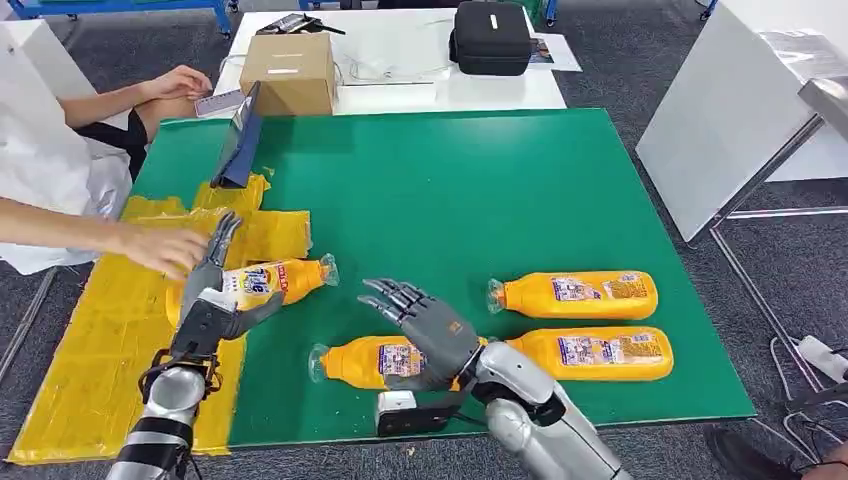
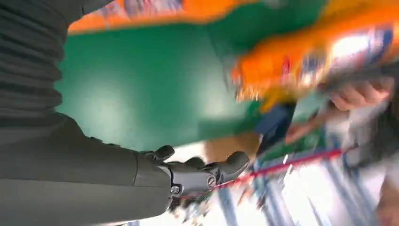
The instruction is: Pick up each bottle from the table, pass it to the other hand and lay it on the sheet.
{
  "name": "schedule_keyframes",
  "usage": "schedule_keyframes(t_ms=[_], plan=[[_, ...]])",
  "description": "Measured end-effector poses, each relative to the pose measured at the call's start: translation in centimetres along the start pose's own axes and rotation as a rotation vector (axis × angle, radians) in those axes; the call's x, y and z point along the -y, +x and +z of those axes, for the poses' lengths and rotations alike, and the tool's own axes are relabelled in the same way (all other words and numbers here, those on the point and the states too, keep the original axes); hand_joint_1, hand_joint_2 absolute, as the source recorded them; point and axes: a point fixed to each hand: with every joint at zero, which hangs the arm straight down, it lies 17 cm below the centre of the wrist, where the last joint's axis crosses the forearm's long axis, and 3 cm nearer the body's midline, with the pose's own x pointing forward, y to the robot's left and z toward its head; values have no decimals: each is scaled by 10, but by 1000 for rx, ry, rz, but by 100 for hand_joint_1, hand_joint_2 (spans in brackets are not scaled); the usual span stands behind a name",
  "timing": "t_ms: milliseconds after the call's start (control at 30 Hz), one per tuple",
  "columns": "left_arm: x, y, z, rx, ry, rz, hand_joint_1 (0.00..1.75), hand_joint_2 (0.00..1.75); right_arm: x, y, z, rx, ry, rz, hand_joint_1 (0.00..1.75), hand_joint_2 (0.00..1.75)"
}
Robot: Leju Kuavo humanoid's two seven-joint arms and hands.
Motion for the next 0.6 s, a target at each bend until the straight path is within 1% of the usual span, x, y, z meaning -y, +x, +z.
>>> schedule_keyframes(t_ms=[133,333,600], plan=[[0,16,-5,28,17,47,0,175,-19,-18,14,-13,69,9,0,175],[10,41,-5,74,8,90,0,175,-34,-36,32,-39,123,29,0,175],[13,49,-5,82,14,108,0,175,-45,-48,49,-76,149,43,0,175]])
